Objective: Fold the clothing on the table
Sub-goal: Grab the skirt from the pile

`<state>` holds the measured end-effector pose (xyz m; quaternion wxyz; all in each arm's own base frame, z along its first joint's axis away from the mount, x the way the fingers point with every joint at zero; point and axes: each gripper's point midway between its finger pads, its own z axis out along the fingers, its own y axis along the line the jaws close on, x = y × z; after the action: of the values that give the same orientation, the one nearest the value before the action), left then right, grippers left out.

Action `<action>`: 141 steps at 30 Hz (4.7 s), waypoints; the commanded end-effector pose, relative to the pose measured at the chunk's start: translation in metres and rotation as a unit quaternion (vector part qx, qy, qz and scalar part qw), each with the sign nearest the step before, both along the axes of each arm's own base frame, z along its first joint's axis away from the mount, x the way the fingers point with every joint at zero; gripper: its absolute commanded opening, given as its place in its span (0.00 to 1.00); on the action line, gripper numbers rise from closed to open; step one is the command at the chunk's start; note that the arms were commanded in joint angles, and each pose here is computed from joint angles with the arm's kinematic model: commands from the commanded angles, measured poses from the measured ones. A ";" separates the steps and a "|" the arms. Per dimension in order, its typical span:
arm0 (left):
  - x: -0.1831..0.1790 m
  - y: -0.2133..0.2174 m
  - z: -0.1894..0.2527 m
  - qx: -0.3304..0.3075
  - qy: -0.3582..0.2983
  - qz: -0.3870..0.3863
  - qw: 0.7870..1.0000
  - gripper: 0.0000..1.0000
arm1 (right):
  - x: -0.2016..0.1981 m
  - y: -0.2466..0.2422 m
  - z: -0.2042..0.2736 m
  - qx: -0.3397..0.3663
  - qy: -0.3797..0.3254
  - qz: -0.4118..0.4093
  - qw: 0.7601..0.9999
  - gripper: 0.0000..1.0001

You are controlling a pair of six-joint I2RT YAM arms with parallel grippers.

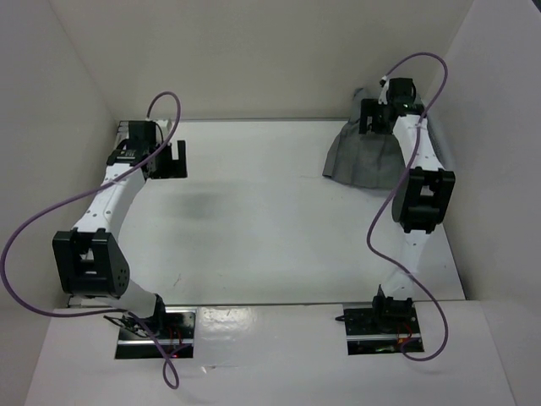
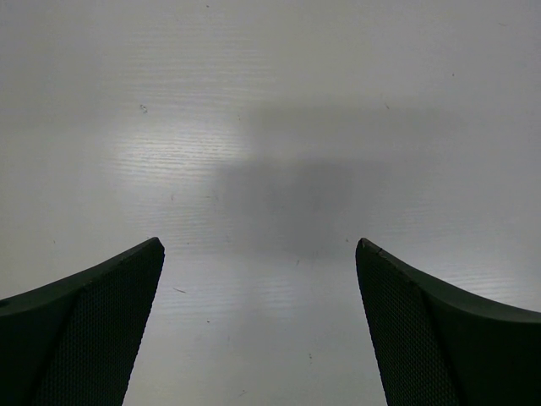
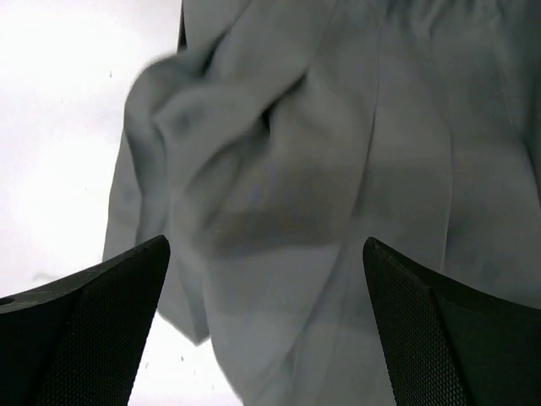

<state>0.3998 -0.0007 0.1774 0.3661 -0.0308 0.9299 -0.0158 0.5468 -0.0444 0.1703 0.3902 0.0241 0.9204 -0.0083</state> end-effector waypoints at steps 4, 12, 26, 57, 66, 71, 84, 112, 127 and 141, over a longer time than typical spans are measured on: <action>-0.009 -0.006 0.005 -0.012 -0.003 -0.024 1.000 1.00 | 0.057 0.006 0.006 0.008 -0.021 0.003 1.000 0.99; -0.031 -0.004 0.006 0.003 -0.021 -0.032 0.999 1.00 | 0.091 0.029 -0.006 -0.003 -0.032 0.030 0.999 0.99; -0.038 -0.007 0.006 0.003 -0.031 -0.046 0.998 1.00 | 0.062 0.043 -0.065 0.018 0.072 0.050 0.996 0.15; -0.045 -0.014 0.023 -0.004 -0.067 -0.069 0.995 1.00 | 0.022 0.031 0.100 -0.038 -0.041 0.061 0.997 0.00; -0.045 -0.016 0.023 -0.007 -0.068 -0.072 0.995 1.00 | 0.008 0.046 0.071 -0.091 0.021 0.057 0.994 0.64; -0.045 -0.015 0.023 -0.004 -0.068 -0.075 0.995 1.00 | 0.010 0.009 0.099 -0.077 -0.018 0.016 0.997 0.78; -0.045 -0.020 0.010 -0.012 -0.045 -0.088 0.995 1.00 | 0.009 -0.033 0.048 -0.071 0.044 -0.004 0.996 0.85; -0.045 -0.020 0.001 -0.014 -0.027 -0.088 0.996 1.00 | 0.017 -0.041 0.000 -0.030 0.081 0.003 0.996 0.87; -0.043 -0.018 -0.009 -0.009 -0.013 -0.088 0.996 1.00 | 0.024 -0.044 -0.034 -0.034 0.103 0.005 0.994 0.03; -0.044 -0.018 -0.005 -0.009 -0.017 -0.088 0.996 1.00 | -0.026 -0.008 0.183 -0.020 -0.104 0.053 0.993 0.00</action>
<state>0.3538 -0.0186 0.1680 0.3706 0.0416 0.9263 -0.0544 0.5578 -0.0751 0.1979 0.3361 -0.0023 0.9417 -0.0161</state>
